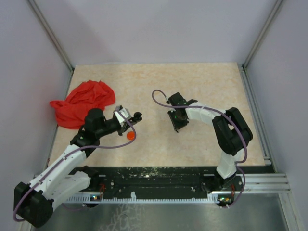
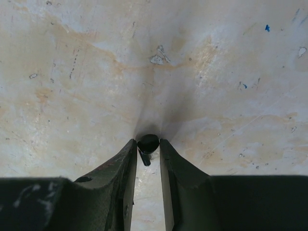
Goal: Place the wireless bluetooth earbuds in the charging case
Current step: Pick up the earbud from the center of the board, then place the earbud in the charging case.
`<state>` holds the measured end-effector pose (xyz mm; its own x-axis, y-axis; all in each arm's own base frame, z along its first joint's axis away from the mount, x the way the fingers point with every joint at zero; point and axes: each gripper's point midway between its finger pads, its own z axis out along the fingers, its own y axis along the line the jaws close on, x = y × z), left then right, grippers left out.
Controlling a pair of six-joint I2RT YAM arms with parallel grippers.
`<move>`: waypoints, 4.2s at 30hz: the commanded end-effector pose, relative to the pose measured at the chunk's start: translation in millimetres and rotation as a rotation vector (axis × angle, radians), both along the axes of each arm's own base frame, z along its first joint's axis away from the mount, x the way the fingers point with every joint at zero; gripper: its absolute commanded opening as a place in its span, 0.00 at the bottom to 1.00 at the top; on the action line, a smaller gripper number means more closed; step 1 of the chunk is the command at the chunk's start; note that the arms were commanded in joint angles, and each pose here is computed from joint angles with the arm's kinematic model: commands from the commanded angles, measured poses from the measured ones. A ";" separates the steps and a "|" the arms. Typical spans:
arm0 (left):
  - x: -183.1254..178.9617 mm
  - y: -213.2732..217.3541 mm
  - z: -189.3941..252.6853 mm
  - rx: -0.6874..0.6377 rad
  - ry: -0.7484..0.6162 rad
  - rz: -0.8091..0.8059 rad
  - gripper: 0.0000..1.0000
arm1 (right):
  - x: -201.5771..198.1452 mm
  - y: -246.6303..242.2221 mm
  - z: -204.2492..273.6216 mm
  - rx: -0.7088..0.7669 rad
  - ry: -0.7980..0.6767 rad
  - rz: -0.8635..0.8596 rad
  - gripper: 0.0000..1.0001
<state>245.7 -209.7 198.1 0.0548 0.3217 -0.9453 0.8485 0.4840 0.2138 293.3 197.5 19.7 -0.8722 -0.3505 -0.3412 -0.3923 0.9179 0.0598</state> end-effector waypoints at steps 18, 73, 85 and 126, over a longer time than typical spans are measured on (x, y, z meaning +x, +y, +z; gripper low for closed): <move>-3.0 -9.5 5.1 -0.073 0.053 -0.018 0.00 | 16.7 13.7 26.7 0.040 -0.123 0.022 0.11; -11.5 -63.4 75.3 -0.573 -0.216 -0.139 0.00 | -47.5 129.6 321.1 0.731 -1.120 0.229 0.07; -10.0 -58.8 84.1 -0.620 -0.217 -0.111 0.00 | -53.2 133.9 305.5 0.713 -1.084 0.255 0.07; -6.8 -56.7 79.2 -0.645 -0.103 -0.064 0.00 | -55.2 126.2 305.1 0.701 -1.116 0.229 0.07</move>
